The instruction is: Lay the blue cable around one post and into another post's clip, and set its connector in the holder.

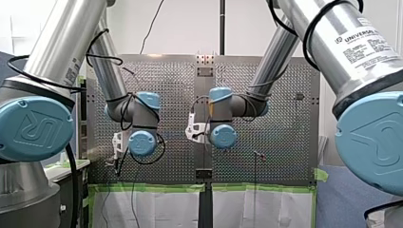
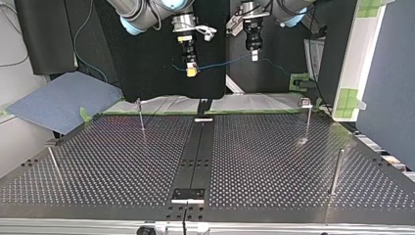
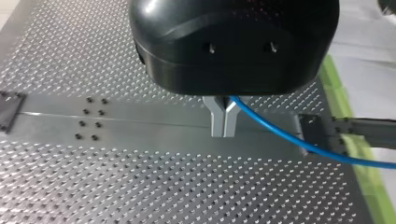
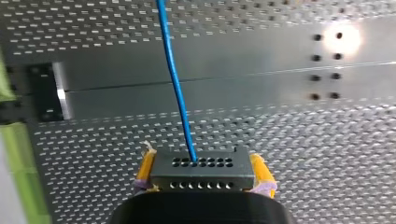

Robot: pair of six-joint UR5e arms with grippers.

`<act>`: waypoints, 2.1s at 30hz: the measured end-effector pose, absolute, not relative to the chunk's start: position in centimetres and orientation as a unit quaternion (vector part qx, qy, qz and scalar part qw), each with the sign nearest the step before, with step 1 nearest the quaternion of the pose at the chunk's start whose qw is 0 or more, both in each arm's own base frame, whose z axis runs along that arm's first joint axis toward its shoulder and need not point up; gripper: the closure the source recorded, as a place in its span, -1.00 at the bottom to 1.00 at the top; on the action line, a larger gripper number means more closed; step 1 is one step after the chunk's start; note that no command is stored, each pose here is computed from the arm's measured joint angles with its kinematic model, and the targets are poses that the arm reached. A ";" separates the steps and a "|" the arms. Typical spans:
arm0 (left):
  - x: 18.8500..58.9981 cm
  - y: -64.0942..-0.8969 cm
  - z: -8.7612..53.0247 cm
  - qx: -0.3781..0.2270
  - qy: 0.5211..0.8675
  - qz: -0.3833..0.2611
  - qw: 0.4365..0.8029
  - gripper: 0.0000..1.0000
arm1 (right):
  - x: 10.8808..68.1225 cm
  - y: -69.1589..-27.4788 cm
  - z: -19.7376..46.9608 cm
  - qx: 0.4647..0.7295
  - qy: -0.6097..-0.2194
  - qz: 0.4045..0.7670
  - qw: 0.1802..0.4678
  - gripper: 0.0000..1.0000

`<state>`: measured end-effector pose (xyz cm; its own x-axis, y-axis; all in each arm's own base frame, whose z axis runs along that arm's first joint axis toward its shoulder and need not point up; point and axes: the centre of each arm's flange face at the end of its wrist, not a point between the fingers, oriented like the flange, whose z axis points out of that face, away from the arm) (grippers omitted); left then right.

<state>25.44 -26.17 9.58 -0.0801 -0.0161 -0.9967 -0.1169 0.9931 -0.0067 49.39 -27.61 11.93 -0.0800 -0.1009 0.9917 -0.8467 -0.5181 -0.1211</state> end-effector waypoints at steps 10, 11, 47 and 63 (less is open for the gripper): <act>28.8 -26.4 14.1 -0.081 0.713 0.032 0.696 1.00 | 51.1 -29.1 18.7 0.585 -0.379 0.649 0.304 1.00; 29.1 -26.3 14.5 -0.085 0.711 0.032 0.697 1.00 | 51.2 -29.3 19.1 0.584 -0.379 0.650 0.304 1.00; 34.6 -20.1 31.0 -0.225 0.632 0.044 0.740 1.00 | 57.6 -32.4 30.2 0.586 -0.319 0.691 0.279 1.00; 34.2 -18.1 39.0 -0.260 0.579 0.022 0.773 1.00 | 59.7 -33.0 35.4 0.587 -0.293 0.703 0.275 1.00</act>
<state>34.20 -18.06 39.04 0.3291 -0.2664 -0.9059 -0.3359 0.8636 -0.3760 59.68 -33.03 35.38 -0.1603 0.0427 0.9861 -0.7305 -0.6771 -0.0894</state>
